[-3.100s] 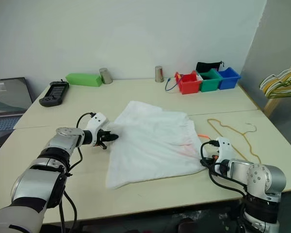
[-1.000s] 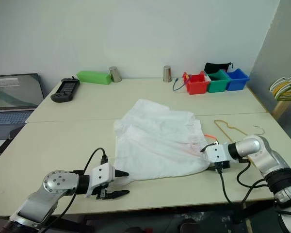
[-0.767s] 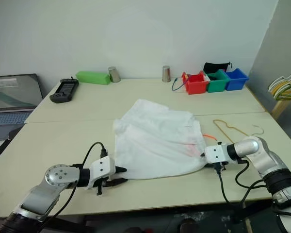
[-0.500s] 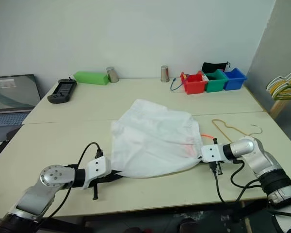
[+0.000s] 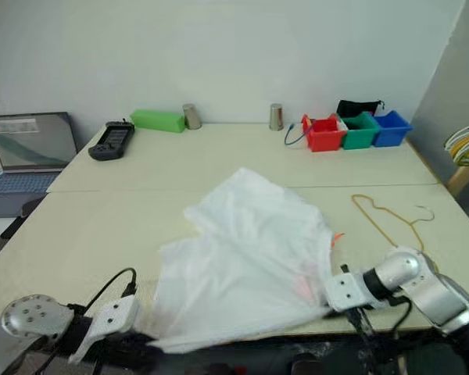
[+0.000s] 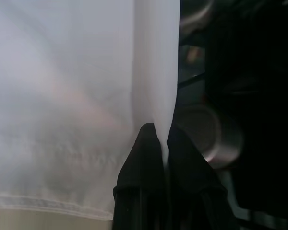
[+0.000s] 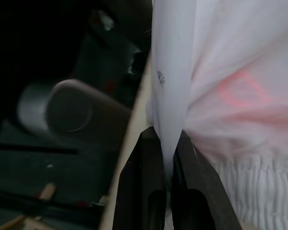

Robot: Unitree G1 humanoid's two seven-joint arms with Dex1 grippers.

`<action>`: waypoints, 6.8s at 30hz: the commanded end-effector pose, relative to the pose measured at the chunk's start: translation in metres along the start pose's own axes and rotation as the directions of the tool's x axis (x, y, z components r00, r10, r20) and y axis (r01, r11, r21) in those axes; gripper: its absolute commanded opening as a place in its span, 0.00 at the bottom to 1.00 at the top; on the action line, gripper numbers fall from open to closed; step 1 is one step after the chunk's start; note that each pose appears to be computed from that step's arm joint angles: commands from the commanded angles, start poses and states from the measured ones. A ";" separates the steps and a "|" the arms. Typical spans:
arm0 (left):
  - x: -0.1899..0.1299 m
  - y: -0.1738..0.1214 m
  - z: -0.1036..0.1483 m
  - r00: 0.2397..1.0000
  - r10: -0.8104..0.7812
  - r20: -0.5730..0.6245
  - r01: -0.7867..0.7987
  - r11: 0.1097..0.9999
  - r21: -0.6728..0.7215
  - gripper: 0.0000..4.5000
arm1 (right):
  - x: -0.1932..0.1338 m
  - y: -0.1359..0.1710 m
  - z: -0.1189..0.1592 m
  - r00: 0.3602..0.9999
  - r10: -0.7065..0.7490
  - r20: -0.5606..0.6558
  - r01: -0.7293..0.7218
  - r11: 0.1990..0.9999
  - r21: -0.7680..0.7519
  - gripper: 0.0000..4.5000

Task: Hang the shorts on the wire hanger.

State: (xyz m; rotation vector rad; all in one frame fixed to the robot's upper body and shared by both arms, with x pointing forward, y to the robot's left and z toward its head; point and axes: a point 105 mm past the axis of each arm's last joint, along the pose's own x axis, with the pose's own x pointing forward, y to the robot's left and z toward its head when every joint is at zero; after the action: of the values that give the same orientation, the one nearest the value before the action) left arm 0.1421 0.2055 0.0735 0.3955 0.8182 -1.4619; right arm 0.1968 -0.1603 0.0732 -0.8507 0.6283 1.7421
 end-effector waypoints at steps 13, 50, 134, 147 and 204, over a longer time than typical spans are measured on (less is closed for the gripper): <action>-0.240 0.248 0.120 0.042 0.982 0.184 -0.996 0.026 0.088 0.01 | -0.134 -0.257 0.066 0.534 -0.845 0.003 0.845 0.534 0.010 0.00; -0.023 0.047 -0.004 0.955 0.276 -0.105 -0.265 0.958 0.106 0.01 | 0.001 -0.080 0.007 0.980 -0.142 -0.140 0.111 0.972 -0.208 0.00; -0.041 0.096 -0.033 0.849 0.423 -0.316 -0.388 0.906 0.170 0.01 | 0.019 -0.028 -0.001 0.958 -0.252 -0.140 0.282 0.918 0.277 0.00; -0.041 0.089 -0.031 0.880 0.367 -0.302 -0.342 0.930 0.135 0.34 | 0.009 -0.028 0.002 0.970 -0.217 -0.112 0.240 0.929 0.280 0.39; 0.047 0.145 0.243 0.722 0.347 0.598 -0.546 0.817 0.185 1.00 | -0.153 -0.118 -0.137 0.543 -0.693 -0.474 0.723 0.099 0.684 1.00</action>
State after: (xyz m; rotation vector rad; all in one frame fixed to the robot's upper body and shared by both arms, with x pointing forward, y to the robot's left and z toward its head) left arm 0.3344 0.0069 0.1665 0.3765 -0.0087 -1.1959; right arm 0.3635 -0.3176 0.0985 -0.2807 0.8191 0.3156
